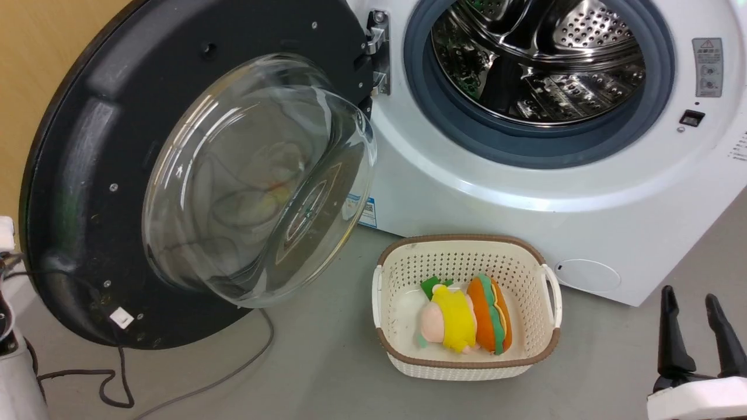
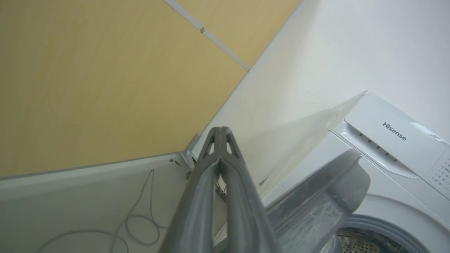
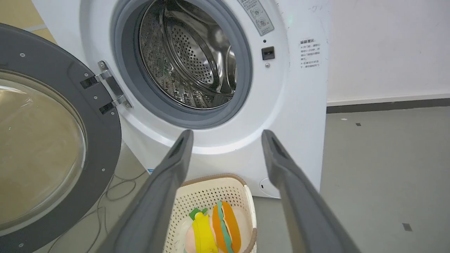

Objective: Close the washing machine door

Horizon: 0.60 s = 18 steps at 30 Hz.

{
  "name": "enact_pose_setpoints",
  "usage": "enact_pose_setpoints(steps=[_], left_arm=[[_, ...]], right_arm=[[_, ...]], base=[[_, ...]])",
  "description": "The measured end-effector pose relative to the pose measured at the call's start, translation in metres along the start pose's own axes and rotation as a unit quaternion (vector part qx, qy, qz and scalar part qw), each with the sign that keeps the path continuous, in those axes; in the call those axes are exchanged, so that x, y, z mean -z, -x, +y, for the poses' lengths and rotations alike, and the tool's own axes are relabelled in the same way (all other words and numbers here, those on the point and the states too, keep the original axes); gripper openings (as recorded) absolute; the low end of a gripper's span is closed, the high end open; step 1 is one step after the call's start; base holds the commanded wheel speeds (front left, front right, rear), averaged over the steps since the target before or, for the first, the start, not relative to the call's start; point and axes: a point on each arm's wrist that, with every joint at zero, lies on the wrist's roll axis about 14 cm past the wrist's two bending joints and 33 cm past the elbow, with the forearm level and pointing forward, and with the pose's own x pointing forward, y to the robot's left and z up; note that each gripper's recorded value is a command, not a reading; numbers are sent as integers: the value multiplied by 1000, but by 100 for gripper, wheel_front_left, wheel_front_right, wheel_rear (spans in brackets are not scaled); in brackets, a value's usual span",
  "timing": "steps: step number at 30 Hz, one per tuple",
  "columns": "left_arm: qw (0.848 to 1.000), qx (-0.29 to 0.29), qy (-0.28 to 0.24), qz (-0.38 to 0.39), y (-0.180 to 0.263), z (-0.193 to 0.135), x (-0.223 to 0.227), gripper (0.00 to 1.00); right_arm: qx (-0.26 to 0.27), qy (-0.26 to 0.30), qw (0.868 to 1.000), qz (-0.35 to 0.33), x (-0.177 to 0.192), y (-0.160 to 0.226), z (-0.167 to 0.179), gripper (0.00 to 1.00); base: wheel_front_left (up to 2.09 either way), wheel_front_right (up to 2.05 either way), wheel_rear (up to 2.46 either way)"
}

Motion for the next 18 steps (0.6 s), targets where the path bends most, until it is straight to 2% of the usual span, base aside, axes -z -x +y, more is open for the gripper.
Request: enact_pose_setpoints(steps=[3, 11, 18], left_arm=[[998, -23, 34, 52, 1, 19, 15, 0], [983, -84, 78, 146, 13, 69, 43, 0], [963, -90, 112, 227, 28, 86, 73, 0]], right_arm=[[1, -5, 1000, 1, 2, -2, 0, 100], [-1, -20, 1000, 6, 11, -7, 2, 100], [5, -31, 1000, 6, 15, -10, -1, 100]], base=[[0, 0, 0], [0, 0, 0], [0, 0, 0]])
